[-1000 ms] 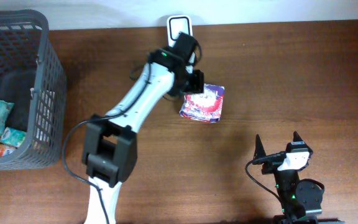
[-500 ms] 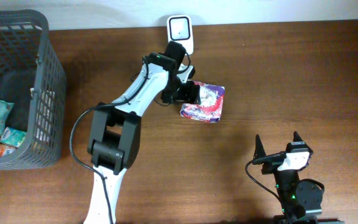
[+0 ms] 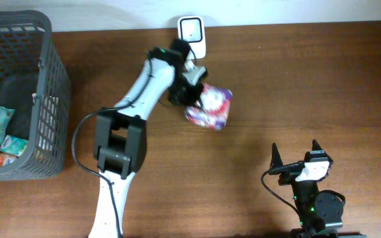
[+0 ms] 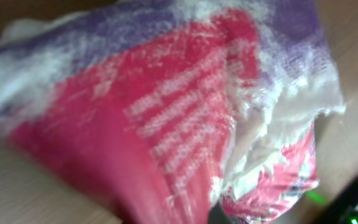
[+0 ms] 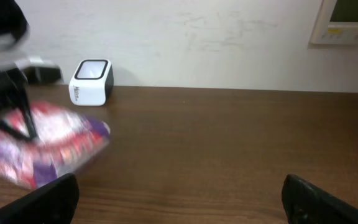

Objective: Scan the item barcode
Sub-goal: 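Lift the purple pack and hold it in front of the scanner, then lower the purple pack onto the table right of the scanner and release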

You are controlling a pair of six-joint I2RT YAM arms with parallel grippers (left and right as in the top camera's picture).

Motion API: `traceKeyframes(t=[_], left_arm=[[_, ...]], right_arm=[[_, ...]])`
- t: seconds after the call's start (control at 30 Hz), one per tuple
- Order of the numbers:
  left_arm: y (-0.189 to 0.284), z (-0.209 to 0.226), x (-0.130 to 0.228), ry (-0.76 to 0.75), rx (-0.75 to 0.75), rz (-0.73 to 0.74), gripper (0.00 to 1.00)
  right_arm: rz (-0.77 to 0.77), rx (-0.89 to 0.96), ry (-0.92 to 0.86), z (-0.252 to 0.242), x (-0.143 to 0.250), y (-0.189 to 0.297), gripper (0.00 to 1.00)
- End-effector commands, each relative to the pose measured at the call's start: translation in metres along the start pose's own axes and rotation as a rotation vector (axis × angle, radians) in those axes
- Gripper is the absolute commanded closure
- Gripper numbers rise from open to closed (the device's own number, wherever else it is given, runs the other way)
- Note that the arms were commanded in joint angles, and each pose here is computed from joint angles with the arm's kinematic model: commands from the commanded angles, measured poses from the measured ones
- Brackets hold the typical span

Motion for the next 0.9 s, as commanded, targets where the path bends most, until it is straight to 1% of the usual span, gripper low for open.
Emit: traceKeyframes(t=[0.0,0.03,0.1,0.13,0.17,0.2,0.23,0.27,0.33,0.37,0.4,0.43,0.47,0.5,0.53,0.63,0.67,0.7,0.73,0.8,0.83,0.87], left_arm=[[0.109,0.006,-0.011,-0.065,-0.394,-0.136,1.0],[0.133,0.005,-0.009,-0.056,-0.559,-0.134,1.0],[0.142,0.003,-0.005,-0.051,-0.745,-0.086,1.0],[0.137,0.004,-0.004,-0.052,-0.795,-0.052,1.0],[0.129,0.005,-0.001,-0.056,-0.878,0.007,1.0],[0.115,0.005,0.004,-0.056,-0.997,0.089,1.0],[0.106,0.004,0.006,-0.058,-1.043,0.125,1.0],[0.09,0.002,0.008,-0.084,-1.059,0.168,1.0],[0.06,-0.004,0.014,-0.129,-1.045,0.234,1.0],[0.037,-0.01,0.02,-0.168,-1.033,0.284,1.0],[0.026,-0.017,0.023,-0.188,-1.008,0.296,1.0],[0.014,-0.03,0.023,-0.216,-0.938,0.29,0.82],[0.004,-0.044,0.021,-0.238,-0.871,0.268,0.61],[-0.003,-0.059,0.019,-0.264,-0.813,0.246,0.42],[-0.009,-0.074,0.018,-0.292,-0.765,0.23,0.34],[-0.028,-0.125,0.019,-0.373,-0.568,0.199,0.32],[-0.029,-0.139,0.02,-0.386,-0.485,0.187,0.31],[-0.025,-0.151,0.017,-0.394,-0.412,0.165,0.27],[-0.019,-0.158,0.015,-0.397,-0.375,0.144,0.27],[0.016,-0.168,0.002,-0.389,-0.286,0.05,0.25],[0.044,-0.167,-0.005,-0.375,-0.266,-0.015,0.25],[0.071,-0.16,-0.008,-0.353,-0.287,-0.067,0.24]], right_arm=[[0.004,0.013,0.0,-0.002,0.003,0.0,0.01],[0.004,0.013,0.0,-0.002,0.003,0.0,0.01],[0.004,0.013,0.0,-0.002,0.003,0.0,0.01],[0.004,0.013,0.0,-0.002,0.003,0.0,0.01],[0.004,0.013,0.0,-0.002,0.003,0.0,0.01],[0.004,0.013,0.0,-0.002,0.003,0.0,0.01],[0.004,0.013,0.0,-0.002,0.003,0.0,0.01],[0.004,0.013,0.0,-0.002,0.003,0.0,0.01],[0.004,0.013,0.0,-0.002,0.003,0.0,0.01],[0.004,0.013,0.0,-0.002,0.003,0.0,0.01],[0.004,0.013,0.0,-0.002,0.003,0.0,0.01],[0.004,0.013,0.0,-0.002,0.003,0.0,0.01],[0.004,0.013,0.0,-0.002,0.003,0.0,0.01],[0.004,0.013,0.0,-0.002,0.003,0.0,0.01],[0.004,0.013,0.0,-0.002,0.003,0.0,0.01],[0.004,0.013,0.0,-0.002,0.003,0.0,0.01],[0.004,0.013,0.0,-0.002,0.003,0.0,0.01],[0.004,0.013,0.0,-0.002,0.003,0.0,0.01],[0.004,0.013,0.0,-0.002,0.003,0.0,0.01],[0.004,0.013,0.0,-0.002,0.003,0.0,0.02],[0.004,0.013,0.0,-0.002,0.003,0.0,0.01],[0.004,0.013,0.0,-0.002,0.003,0.0,0.01]])
Point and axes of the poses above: each gripper's point midway between its finger pads, its own y axis back along the fingers, its own z axis along the line the jaws close on, x = y × z, the point moved 10 cm from there along y, back along the fingers, and after that the axes turned 10 degrees about -y, right-handed, at the moved point
